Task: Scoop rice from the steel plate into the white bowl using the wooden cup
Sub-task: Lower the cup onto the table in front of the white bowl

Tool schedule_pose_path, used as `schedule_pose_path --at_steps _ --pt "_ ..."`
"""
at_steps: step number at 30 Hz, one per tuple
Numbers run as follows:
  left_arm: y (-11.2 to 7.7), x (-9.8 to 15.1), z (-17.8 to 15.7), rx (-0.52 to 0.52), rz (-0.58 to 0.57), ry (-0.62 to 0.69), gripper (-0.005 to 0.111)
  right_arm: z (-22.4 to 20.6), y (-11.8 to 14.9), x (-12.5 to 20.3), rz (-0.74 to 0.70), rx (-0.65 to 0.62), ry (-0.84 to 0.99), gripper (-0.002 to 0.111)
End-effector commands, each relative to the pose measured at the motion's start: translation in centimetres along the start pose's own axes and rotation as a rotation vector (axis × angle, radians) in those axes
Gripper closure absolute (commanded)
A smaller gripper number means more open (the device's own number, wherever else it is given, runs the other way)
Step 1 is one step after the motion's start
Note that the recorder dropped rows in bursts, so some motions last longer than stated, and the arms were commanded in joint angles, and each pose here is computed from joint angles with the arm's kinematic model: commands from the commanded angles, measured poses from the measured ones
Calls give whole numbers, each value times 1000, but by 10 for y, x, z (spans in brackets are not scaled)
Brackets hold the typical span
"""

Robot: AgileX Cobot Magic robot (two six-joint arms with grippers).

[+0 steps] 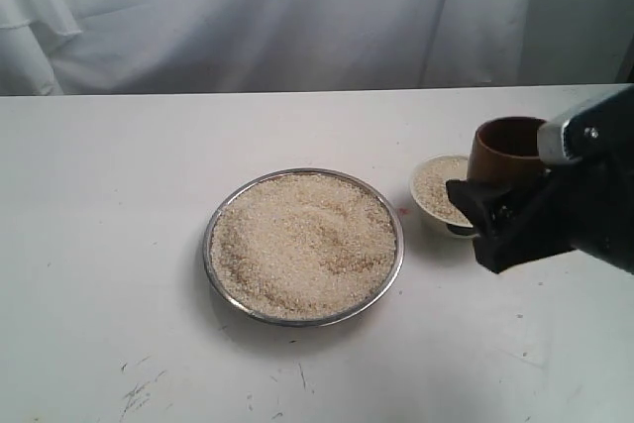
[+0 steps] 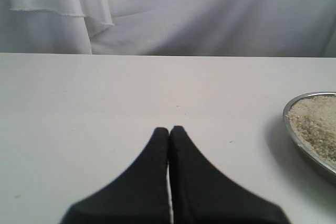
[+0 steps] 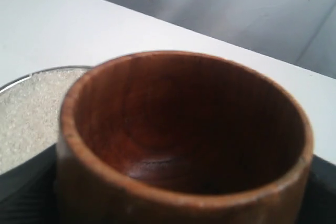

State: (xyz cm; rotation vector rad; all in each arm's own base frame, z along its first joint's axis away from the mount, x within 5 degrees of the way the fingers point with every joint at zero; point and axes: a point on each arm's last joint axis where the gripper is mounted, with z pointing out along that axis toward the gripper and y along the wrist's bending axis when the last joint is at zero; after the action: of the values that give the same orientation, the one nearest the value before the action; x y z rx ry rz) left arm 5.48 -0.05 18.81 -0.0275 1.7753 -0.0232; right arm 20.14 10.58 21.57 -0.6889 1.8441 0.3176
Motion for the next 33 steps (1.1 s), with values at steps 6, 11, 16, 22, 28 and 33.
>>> schedule_pose_path --at_steps 6,11,16,22,28,33 --pt "0 1 0 2 -4 -7 107 -19 12 36 -136 -13 -95 108" --pt "0 1 0 2 -4 -7 107 -18 10 40 -133 20 -93 108" --pt "0 1 0 2 -4 -7 107 -7 7 52 -81 42 -38 108" --pt "0 1 0 2 -4 -7 107 7 8 61 -130 26 -56 108" --pt "0 1 0 2 -4 -7 107 19 13 76 -147 -31 -28 108" --pt "0 1 0 2 -4 -7 107 23 9 84 -145 -49 -27 108"
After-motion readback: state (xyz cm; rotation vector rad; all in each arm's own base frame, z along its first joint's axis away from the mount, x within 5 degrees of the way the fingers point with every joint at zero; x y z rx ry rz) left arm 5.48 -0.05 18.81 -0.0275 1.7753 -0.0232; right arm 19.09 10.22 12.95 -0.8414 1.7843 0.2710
